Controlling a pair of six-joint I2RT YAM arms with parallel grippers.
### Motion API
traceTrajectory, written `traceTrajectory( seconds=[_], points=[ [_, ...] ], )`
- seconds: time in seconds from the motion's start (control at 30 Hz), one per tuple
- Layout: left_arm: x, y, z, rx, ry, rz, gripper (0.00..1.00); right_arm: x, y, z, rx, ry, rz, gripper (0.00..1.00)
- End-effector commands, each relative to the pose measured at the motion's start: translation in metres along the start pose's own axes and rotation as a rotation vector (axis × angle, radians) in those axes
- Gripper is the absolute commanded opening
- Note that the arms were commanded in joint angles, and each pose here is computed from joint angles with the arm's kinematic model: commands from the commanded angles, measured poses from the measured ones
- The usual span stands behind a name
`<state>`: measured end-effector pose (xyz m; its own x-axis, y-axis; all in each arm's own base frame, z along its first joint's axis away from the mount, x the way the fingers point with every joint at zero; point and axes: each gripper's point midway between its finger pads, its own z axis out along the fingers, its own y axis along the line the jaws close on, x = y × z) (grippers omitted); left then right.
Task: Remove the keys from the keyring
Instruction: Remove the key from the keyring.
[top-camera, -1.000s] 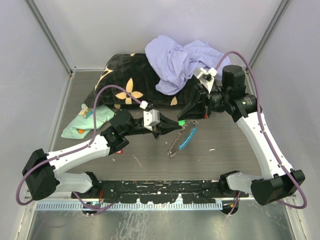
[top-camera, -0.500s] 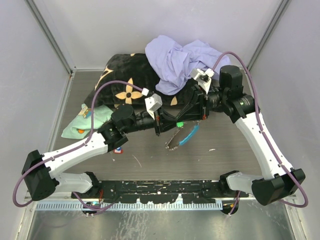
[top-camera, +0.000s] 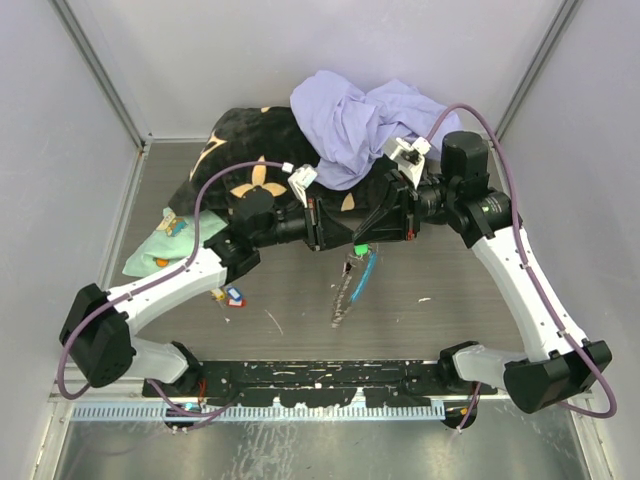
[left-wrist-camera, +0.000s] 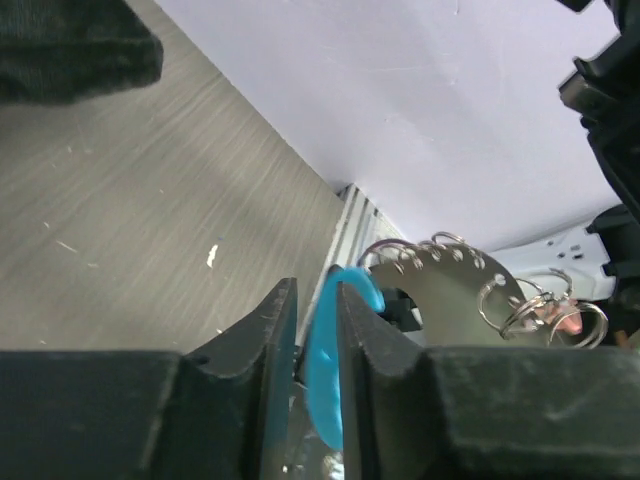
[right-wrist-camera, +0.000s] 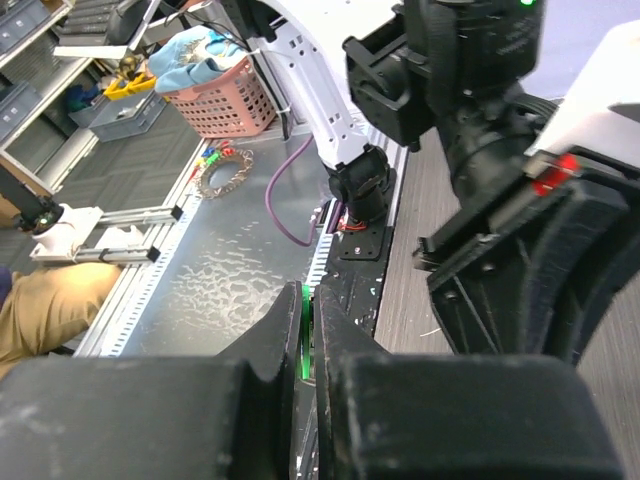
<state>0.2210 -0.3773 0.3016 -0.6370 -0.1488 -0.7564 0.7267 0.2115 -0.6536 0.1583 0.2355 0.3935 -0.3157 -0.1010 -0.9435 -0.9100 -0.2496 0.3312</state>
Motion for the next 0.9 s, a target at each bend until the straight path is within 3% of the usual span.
traceTrajectory(
  seconds=[0.0,0.1,0.5,0.77,0.87],
  points=[
    [-0.019,-0.026,-0.005,0.063,-0.034,-0.111,0.26,-0.007,0.024,0.000,-0.068,0.003,-0.060,0.01],
    [-0.026,-0.032,-0.014,0.079,-0.082,-0.081,0.35,-0.005,0.025,0.000,-0.072,0.003,-0.057,0.01],
    [-0.029,-0.045,-0.081,0.040,-0.268,0.343,0.41,-0.006,0.025,-0.001,-0.082,0.004,-0.054,0.01],
    [-0.019,-0.089,-0.098,0.222,-0.273,0.496,0.38,-0.006,0.024,-0.001,-0.085,0.005,-0.047,0.01],
    [-0.008,-0.108,-0.098,0.270,-0.286,0.631,0.38,-0.005,0.024,-0.001,-0.087,0.005,-0.046,0.01]
  ],
)
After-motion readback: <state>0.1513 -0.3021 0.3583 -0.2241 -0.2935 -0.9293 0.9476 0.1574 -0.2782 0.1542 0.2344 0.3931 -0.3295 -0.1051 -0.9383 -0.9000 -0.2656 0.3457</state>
